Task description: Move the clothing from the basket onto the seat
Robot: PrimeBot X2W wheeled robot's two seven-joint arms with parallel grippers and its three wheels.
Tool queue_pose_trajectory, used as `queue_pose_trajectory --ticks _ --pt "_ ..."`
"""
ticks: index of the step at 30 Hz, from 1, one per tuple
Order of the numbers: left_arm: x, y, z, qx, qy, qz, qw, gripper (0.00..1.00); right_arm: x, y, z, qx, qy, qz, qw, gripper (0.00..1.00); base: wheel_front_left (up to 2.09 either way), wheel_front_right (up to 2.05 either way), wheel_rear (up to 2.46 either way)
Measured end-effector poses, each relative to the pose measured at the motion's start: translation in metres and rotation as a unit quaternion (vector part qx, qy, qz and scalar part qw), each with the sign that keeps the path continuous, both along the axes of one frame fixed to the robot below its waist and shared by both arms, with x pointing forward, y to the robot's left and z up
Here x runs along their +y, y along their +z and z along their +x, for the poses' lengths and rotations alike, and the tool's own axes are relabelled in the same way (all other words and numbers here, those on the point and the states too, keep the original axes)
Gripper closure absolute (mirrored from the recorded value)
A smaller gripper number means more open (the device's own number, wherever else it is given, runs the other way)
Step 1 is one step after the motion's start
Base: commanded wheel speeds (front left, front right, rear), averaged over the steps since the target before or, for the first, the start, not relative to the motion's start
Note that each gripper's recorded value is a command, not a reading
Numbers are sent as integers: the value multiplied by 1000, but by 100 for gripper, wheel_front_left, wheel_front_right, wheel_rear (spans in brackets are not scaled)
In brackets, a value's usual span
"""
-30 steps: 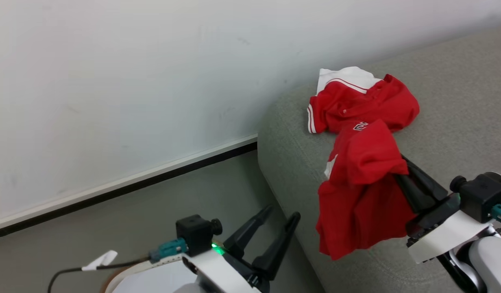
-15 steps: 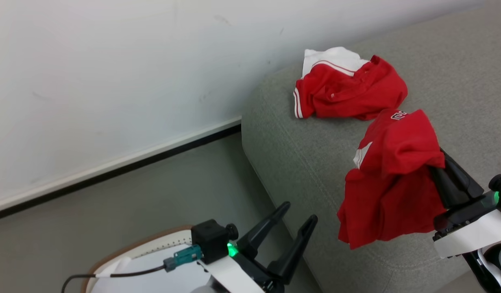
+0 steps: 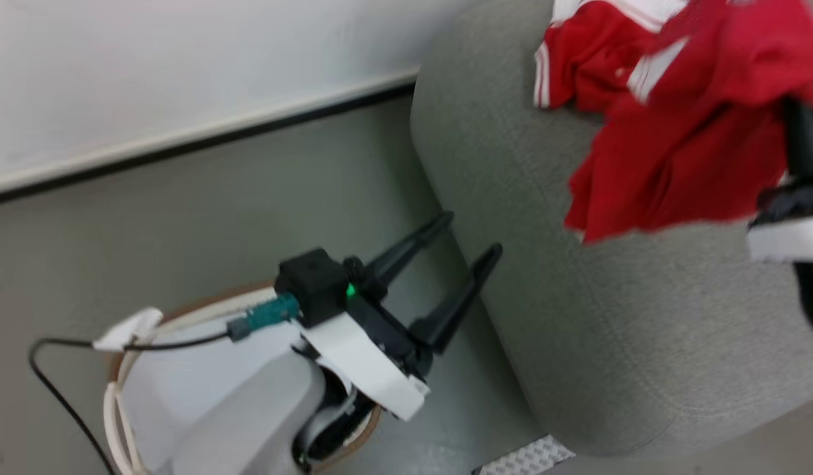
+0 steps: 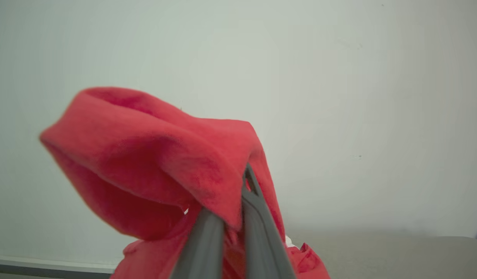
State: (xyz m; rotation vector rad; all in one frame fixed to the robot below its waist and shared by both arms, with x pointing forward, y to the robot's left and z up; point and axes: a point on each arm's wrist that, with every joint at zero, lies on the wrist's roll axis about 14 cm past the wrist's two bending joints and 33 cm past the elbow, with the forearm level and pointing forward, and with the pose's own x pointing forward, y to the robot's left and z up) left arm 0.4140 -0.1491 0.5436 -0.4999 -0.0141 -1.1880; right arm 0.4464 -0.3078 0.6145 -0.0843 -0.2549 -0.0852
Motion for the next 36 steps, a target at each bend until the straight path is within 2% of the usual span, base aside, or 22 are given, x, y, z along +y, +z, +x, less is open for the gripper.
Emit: queue_pose_trajectory --ticks 4,8,16,21,28,29,30,31,33,36 --pt "10 -13 33 -4 16 4 1000 0 -13 14 50 -16 -16 -26 999 100 0 0 0" --pt "17 -28 54 -12 24 13 1000 0 -28 16 94 -1 -30 -53 998 100 0 0 0" --pt "33 -59 84 -20 47 35 998 0 -79 -6 146 55 -97 -90 990 100 0 0 0" --pt "45 -82 98 -8 66 51 997 0 -106 -63 159 122 -138 -80 980 100 0 0 0" --pt "69 -117 107 17 96 80 992 0 -123 -163 152 206 -188 -20 960 100 0 0 0" --pt "73 -122 107 22 100 85 991 0 -122 -171 151 211 -191 -20 959 87 0 0 0" --pt "77 -127 106 26 104 90 990 0 -120 -177 151 213 -191 -19 958 50 0 0 0" --pt "82 -130 107 30 112 95 989 0 -117 -183 150 220 -190 -22 957 0 0 0 0" --pt "90 -133 106 35 122 98 987 0 -116 -189 146 232 -192 -28 953 0 0 0 0" --pt "98 -130 102 34 133 102 985 0 -117 -179 140 225 -196 -35 954 0 0 0 0"
